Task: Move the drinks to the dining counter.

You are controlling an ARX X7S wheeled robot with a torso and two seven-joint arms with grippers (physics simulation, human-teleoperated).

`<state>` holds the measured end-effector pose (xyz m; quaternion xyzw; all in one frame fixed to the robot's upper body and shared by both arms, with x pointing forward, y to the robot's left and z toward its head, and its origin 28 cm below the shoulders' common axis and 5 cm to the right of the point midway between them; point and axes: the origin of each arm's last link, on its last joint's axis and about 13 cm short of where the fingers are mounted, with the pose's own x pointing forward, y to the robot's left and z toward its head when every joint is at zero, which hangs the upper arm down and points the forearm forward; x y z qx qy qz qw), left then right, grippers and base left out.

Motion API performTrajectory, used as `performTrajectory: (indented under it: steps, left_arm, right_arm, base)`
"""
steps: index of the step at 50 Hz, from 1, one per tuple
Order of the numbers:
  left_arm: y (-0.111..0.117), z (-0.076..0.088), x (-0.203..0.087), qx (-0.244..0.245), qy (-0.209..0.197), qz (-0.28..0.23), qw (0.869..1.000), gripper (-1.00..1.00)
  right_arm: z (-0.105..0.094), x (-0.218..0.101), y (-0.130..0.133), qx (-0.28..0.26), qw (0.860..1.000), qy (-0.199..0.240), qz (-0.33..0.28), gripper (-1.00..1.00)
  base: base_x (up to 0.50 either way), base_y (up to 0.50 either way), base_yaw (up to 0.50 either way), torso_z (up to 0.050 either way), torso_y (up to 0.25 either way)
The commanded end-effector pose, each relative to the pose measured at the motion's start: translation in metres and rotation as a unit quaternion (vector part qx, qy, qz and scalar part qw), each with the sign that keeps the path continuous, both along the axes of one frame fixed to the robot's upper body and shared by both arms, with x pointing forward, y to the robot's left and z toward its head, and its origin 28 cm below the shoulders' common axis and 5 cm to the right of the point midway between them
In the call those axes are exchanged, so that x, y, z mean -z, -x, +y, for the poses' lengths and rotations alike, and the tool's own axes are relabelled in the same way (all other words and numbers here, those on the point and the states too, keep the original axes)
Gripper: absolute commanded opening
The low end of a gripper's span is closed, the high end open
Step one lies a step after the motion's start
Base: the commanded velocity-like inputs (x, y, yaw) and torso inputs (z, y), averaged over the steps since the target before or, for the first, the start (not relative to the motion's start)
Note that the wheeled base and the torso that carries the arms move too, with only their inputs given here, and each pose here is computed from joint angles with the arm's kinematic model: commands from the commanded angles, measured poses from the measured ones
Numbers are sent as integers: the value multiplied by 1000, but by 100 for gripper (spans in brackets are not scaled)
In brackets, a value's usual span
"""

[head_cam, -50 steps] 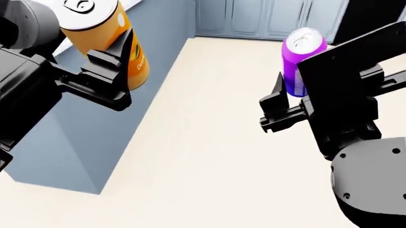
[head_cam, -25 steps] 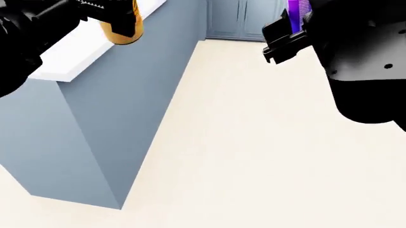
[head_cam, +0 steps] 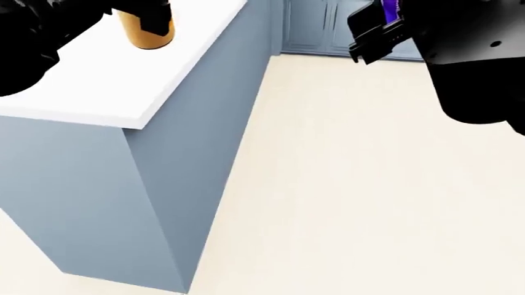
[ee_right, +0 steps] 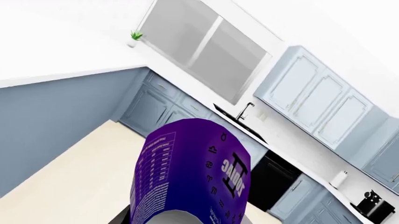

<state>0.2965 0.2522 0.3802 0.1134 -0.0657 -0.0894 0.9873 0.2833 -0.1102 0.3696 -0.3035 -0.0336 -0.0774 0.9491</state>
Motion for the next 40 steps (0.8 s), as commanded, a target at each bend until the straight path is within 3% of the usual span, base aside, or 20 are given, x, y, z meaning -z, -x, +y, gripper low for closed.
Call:
performTrajectory:
  steps: [1, 40]
  left_arm:
    - [-2, 4, 3, -14, -5, 1, 1000, -100]
    - [3, 7, -1, -18, -5, -2, 1000, -100]
  right_arm:
    - [0, -1, -3, 6, 1000, 11, -1, -100]
    - [-1, 1, -3, 3, 1000, 18, 6, -100]
  base:
    - [-541, 218, 0, 0, 10]
    - [-542, 222, 0, 0, 2]
